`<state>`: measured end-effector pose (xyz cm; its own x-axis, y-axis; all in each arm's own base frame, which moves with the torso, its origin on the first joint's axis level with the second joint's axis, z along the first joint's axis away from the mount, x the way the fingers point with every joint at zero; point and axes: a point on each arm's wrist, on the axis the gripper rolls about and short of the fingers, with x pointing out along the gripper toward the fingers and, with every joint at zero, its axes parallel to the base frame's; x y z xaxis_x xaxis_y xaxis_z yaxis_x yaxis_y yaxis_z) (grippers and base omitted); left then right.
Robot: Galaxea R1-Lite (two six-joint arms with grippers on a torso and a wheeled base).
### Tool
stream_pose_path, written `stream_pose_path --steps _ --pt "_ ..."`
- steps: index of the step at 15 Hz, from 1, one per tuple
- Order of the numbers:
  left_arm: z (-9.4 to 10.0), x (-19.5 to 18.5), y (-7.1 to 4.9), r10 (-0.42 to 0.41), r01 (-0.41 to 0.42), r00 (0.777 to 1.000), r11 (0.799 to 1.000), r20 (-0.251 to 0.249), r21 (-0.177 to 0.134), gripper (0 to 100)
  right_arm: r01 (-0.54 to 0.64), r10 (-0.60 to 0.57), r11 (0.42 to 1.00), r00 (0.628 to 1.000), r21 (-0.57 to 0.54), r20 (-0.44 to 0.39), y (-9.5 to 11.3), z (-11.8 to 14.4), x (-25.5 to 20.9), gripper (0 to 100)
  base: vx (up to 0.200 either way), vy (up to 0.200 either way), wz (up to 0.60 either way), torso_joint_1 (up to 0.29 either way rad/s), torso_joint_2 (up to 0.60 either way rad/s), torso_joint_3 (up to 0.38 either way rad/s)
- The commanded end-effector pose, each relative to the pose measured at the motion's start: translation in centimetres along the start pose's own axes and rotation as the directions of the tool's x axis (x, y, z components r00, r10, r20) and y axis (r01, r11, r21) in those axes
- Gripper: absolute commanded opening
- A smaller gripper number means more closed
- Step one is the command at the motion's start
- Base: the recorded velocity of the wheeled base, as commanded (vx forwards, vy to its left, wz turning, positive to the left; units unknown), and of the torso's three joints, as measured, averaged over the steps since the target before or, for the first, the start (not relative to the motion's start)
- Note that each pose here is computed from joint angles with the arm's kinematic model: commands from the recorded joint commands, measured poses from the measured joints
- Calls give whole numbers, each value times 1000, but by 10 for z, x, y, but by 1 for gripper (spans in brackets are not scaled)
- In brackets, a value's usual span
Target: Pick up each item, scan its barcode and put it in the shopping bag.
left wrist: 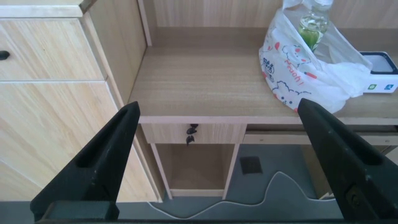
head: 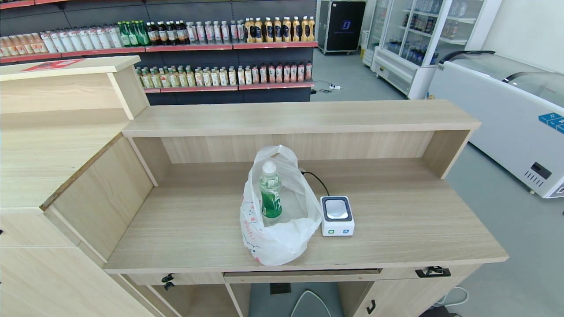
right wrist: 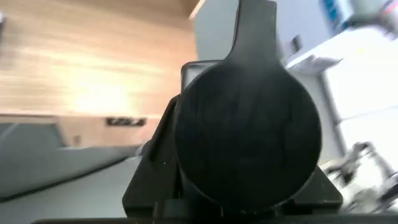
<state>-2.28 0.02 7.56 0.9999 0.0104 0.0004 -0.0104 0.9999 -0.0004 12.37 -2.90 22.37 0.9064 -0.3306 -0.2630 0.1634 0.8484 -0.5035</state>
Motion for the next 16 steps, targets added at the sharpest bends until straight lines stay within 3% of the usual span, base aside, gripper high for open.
stream_pose_path --steps 1,3,7,9,10,11,13,16 --pt "0 0 0 0 0 1000 1000 0 -1 100 -34 40 995 998 93 -58 2 -8 -4 0 0 0 0 0 0 0" --pt "0 0 0 0 0 1000 1000 1 0 100 -118 129 974 991 195 -43 6 -8 -1 0 0 0 300 4 4 1" --pt "0 0 0 0 0 1000 1000 1 -1 100 -109 119 953 993 282 -19 -5 14 16 0 0 0 600 5 0 5" --pt "0 0 0 0 0 1000 1000 1 -1 100 -118 144 933 988 340 -49 -8 25 46 0 0 0 600 2 2 0" --pt "0 0 0 0 0 1000 1000 0 -1 100 -169 211 892 976 419 -55 -13 24 70 0 0 0 0 0 0 0" --pt "0 0 0 0 0 1000 1000 1 0 100 -227 277 859 960 459 -45 -23 18 85 0 0 0 0 0 0 0" --pt "0 0 0 0 0 1000 1000 1 -1 100 -482 535 675 841 558 79 -42 -8 104 0 0 0 0 0 0 0" --pt "0 0 0 0 0 1000 1000 1 -1 100 -521 622 584 780 622 69 -40 -26 129 0 0 0 0 0 0 0"
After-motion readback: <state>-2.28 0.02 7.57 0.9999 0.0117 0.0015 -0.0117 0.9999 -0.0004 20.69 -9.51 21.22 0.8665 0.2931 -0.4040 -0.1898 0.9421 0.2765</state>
